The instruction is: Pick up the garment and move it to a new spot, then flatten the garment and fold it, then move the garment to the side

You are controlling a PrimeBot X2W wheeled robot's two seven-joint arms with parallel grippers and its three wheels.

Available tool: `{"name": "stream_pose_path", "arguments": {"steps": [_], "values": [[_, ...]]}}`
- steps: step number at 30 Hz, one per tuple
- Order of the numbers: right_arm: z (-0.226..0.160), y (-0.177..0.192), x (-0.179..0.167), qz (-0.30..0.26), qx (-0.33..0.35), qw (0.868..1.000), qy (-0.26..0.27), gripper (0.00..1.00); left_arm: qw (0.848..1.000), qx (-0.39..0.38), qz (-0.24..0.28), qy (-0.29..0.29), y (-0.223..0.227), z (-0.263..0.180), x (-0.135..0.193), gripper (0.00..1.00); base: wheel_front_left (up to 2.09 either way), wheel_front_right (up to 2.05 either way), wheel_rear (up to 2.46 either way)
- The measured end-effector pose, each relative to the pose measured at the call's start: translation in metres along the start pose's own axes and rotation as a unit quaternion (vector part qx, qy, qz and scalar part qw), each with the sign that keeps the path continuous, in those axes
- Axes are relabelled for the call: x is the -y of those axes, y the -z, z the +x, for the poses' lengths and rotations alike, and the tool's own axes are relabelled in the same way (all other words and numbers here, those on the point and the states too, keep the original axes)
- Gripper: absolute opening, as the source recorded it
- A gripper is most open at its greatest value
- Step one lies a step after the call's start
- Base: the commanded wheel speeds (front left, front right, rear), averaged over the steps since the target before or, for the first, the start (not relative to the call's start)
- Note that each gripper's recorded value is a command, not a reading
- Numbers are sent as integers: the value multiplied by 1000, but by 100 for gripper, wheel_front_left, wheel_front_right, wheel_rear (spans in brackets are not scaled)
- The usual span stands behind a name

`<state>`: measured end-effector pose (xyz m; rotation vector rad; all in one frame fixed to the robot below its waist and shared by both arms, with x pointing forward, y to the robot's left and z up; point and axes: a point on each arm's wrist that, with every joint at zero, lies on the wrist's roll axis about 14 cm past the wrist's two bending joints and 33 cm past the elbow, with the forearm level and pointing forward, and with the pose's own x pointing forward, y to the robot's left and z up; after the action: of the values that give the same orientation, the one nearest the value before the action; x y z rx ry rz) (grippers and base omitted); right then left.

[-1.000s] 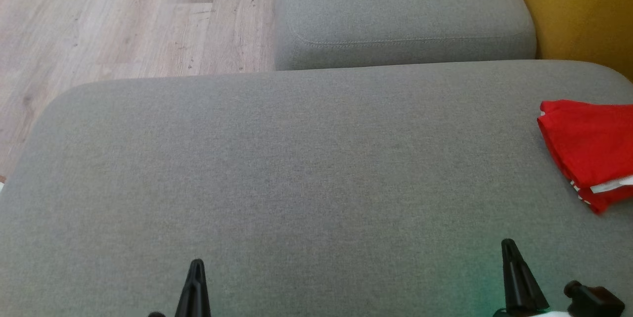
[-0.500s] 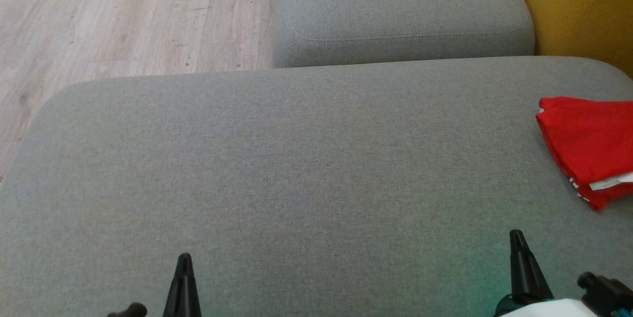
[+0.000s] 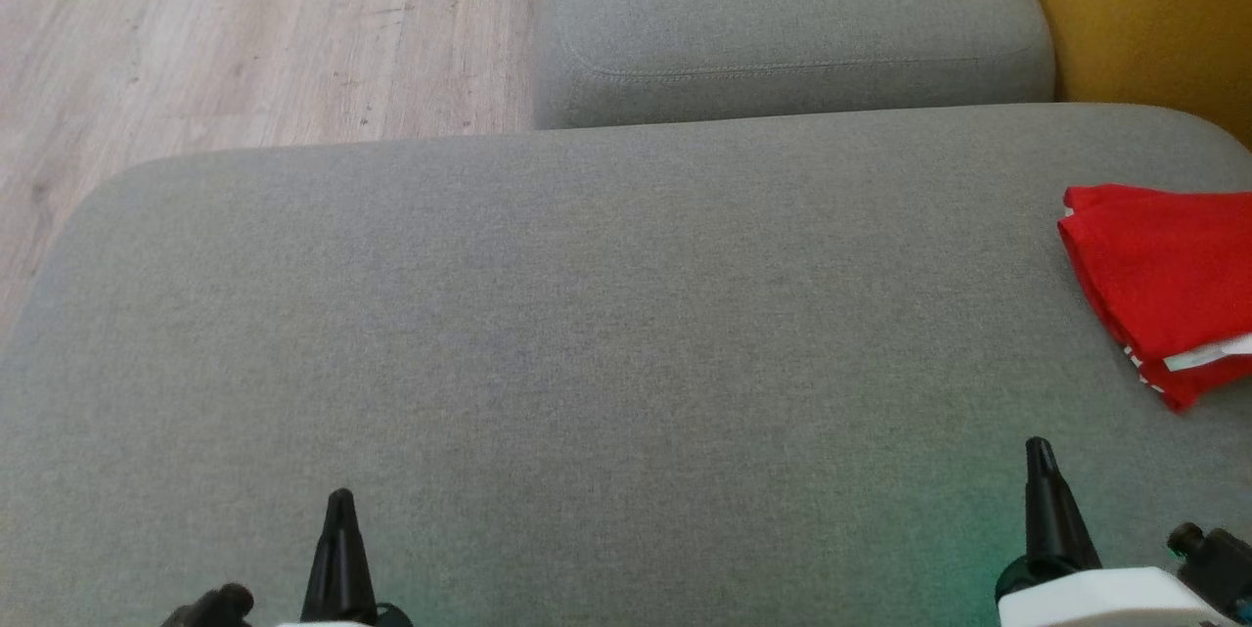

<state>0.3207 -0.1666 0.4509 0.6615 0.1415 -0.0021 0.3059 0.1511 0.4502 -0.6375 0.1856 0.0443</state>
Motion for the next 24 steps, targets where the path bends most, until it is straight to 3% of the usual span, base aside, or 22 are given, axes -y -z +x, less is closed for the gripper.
{"name": "stream_pose_path", "arguments": {"steps": [24], "values": [[15, -14, 6, 136, 11, 991, 16, 0, 991, -6, -136, -1, -12, 20, -5, 0, 0, 0, 0]]}}
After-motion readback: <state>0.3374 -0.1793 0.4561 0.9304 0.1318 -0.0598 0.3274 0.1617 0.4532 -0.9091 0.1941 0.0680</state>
